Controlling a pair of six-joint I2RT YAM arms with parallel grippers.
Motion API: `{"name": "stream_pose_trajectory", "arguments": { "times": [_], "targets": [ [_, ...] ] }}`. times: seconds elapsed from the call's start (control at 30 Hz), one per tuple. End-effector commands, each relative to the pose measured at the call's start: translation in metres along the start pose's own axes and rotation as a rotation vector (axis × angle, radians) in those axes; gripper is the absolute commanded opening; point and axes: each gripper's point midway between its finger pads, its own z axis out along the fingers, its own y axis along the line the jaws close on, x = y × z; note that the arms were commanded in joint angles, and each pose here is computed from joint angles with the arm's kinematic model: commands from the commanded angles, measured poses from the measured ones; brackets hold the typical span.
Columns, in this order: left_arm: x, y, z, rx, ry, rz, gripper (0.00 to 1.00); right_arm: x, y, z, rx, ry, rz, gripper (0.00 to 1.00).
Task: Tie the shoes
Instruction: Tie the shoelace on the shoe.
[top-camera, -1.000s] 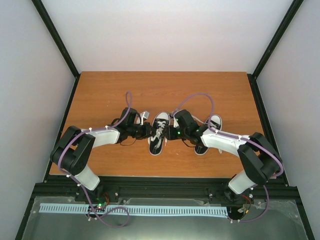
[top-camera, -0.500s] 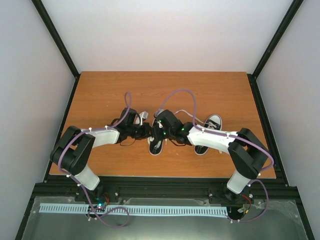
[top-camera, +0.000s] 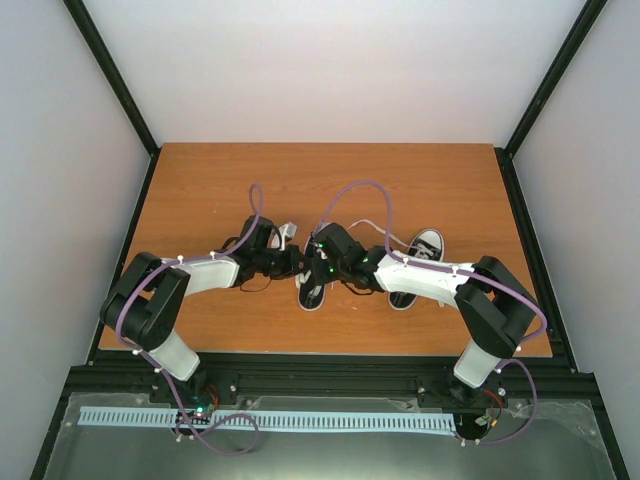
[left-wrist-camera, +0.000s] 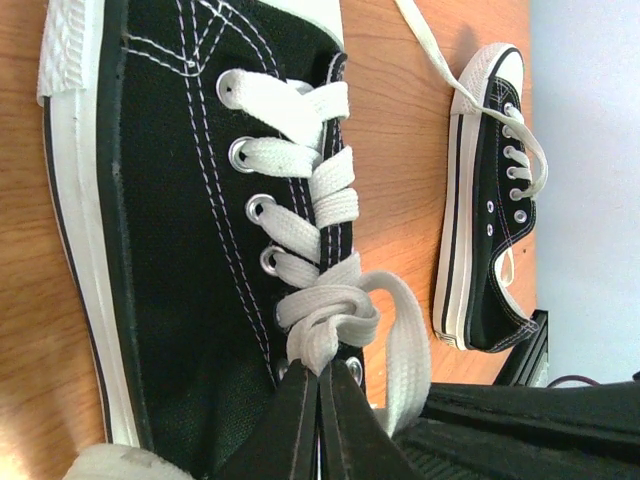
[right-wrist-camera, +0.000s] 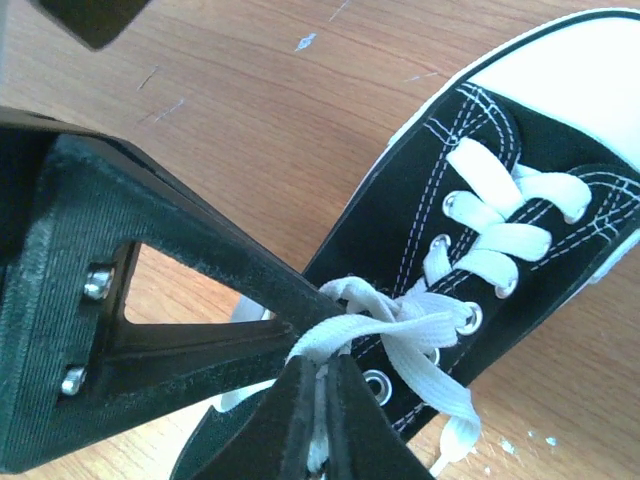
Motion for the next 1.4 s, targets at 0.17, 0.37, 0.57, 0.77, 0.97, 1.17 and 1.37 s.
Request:
{"name": "stream_pose_trajectory", "arguments": {
  "times": [0.17, 0.37, 0.57, 0.77, 0.97, 1.17, 1.37],
  "targets": [
    [-0.029, -0.004, -0.015, 0.013, -0.092, 0.009, 0.01, -0.021, -0.015, -0.015, 0.044, -0.070, 0.064, 0.03],
    [-0.037, 0.001, -0.017, 0.010, -0.106, 0.001, 0.01, -0.023, -0.029, -0.008, 0.036, -0.060, 0.123, 0.03],
    [-0.044, 0.009, -0.018, -0.015, -0.124, -0.012, 0.01, -0.024, -0.048, -0.005, 0.027, -0.067, 0.197, 0.03],
    [-0.054, 0.027, -0.019, -0.053, -0.151, -0.060, 0.01, -0.024, -0.062, -0.001, 0.022, -0.060, 0.249, 0.03],
    [-0.057, 0.039, -0.017, -0.080, -0.158, -0.094, 0.01, -0.024, -0.072, -0.001, 0.024, -0.066, 0.277, 0.03],
    [-0.055, 0.045, -0.014, -0.090, -0.148, -0.104, 0.01, -0.024, -0.080, 0.000, 0.021, -0.065, 0.292, 0.03],
    [-0.057, 0.041, -0.013, -0.069, -0.148, -0.092, 0.01, -0.024, -0.081, 0.001, 0.012, -0.062, 0.294, 0.03]
  ]
}}
